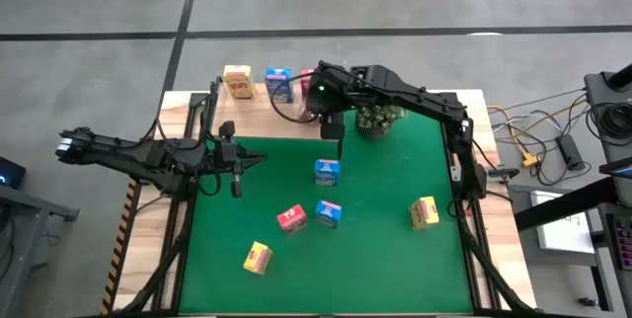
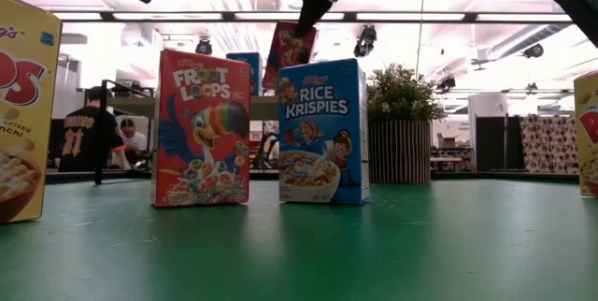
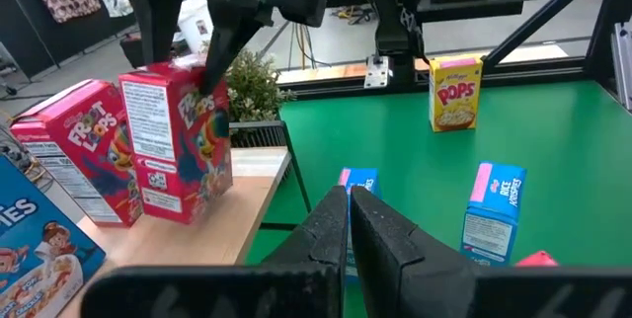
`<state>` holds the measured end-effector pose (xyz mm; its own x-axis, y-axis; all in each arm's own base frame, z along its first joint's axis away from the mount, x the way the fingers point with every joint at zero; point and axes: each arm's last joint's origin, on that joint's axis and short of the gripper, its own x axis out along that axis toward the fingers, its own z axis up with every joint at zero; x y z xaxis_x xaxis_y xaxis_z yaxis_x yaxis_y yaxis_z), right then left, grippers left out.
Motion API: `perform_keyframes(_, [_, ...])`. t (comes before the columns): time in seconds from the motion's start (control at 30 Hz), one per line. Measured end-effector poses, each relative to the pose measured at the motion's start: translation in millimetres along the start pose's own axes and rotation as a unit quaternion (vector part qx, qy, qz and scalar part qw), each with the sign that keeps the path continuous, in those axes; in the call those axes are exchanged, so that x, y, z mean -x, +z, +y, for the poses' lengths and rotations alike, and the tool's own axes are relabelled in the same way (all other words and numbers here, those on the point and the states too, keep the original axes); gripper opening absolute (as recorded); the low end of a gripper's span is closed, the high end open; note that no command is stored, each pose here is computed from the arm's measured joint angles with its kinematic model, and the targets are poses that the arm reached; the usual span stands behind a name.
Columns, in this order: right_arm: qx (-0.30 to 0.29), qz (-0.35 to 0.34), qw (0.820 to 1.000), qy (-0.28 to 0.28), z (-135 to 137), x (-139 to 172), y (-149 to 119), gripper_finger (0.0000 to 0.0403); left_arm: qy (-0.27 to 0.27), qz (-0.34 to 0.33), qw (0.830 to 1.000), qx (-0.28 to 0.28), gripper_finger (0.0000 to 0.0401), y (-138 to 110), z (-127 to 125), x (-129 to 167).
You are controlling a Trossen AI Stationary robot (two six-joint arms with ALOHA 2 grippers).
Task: Stack cereal on shelf
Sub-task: Put the right red cereal box on the shelf aligned with the other red cereal box
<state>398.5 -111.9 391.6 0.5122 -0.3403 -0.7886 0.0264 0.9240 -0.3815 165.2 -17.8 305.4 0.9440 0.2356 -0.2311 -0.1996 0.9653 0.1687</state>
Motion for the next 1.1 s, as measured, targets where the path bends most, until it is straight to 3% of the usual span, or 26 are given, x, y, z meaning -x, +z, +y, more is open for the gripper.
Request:
perform_keyframes(0.37, [-0.013, -0.006, 1.0, -0.011, -8.2, -8.2, 0.2, 0.0262, 0.001, -0.013, 1.0, -0.011, 0.0, 2.7, 0.2, 0.0])
perform_keyframes(0.6, [-0.038, -0.031, 0.998, -0.025, -11.0, 5.8, 2.2, 0.0273, 0.002, -0.016, 1.0, -0.019, 0.0, 3.2, 0.3, 0.0])
perform_keyframes(0.87, [-0.057, -0.082, 0.995, -0.004, 12.1, 44.8, 10.8, 0.0236, 0.003, -0.021, 0.999, -0.043, 0.0, 4.3, 0.3, -0.1])
perform_keyframes(1.1, [-0.039, -0.089, 0.993, 0.061, 39.0, 48.5, 15.4, 0.0151, 0.005, -0.03, 0.997, -0.069, 0.0, 6.2, 0.4, -0.1])
